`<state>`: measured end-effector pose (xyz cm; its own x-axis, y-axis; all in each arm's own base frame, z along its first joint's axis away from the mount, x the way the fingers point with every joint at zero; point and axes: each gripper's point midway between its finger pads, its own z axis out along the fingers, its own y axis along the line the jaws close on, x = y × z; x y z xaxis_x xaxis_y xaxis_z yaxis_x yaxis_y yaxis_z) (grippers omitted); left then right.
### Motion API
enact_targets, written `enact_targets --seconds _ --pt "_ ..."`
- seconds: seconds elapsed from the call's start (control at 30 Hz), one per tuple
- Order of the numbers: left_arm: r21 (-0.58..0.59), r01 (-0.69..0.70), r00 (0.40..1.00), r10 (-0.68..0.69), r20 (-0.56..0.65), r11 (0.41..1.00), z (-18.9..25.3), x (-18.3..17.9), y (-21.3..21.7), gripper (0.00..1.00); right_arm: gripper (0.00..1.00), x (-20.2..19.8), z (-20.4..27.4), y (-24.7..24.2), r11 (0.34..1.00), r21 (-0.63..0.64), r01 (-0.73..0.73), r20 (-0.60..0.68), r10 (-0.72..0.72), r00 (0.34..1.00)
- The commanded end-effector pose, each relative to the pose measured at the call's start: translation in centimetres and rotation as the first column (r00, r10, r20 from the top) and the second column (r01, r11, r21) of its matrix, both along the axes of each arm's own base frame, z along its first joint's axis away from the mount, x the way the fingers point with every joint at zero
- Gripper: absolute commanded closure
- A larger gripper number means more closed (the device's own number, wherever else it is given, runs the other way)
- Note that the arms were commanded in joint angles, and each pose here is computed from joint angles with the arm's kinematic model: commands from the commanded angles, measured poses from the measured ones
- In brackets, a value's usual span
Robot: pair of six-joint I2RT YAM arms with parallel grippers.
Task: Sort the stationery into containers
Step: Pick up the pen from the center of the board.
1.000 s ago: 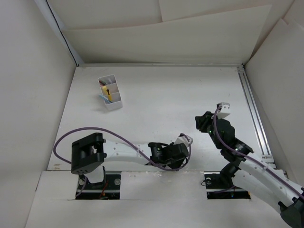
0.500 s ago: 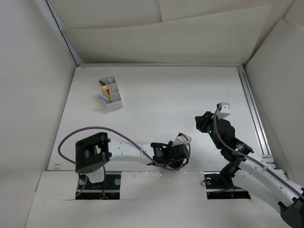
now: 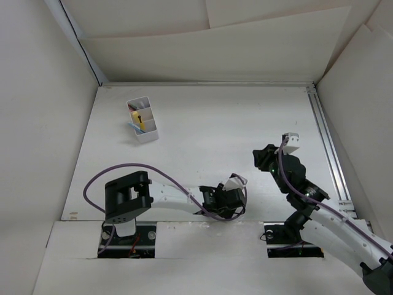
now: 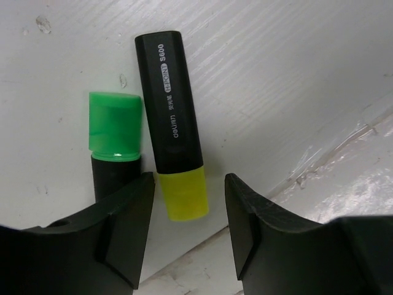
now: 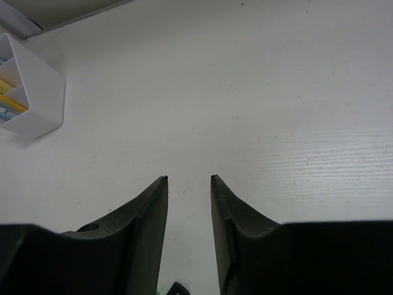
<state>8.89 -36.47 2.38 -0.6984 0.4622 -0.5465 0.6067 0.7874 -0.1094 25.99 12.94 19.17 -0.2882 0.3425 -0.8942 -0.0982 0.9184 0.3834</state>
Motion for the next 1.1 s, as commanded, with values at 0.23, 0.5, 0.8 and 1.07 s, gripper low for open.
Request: enact_targets --seconds 0.23,0.5,0.8,1.07 --pt "-0.029 -0.036 0.998 0.037 0.054 0.999 0.9 1.1 -1.3 0.67 0.61 0.2 3.0 0.0 0.999 0.048 -0.001 0.073 -0.002 0.997" --pt "-0.063 -0.044 0.997 0.048 0.056 0.997 1.8 1.3 -1.9 1.0 0.61 0.0 3.1 -0.2 0.999 0.054 -0.002 0.08 -0.003 0.997" --pt "-0.267 -0.12 0.983 0.152 0.101 0.956 9.4 2.4 -1.3 1.0 0.61 -0.1 3.6 -1.2 0.997 0.059 0.044 0.098 -0.05 0.994" --pt "-0.438 -0.332 0.917 0.395 0.059 0.835 15.2 7.7 2.6 1.0 0.61 -0.2 3.8 -1.1 0.997 0.066 0.033 0.104 -0.04 0.994"
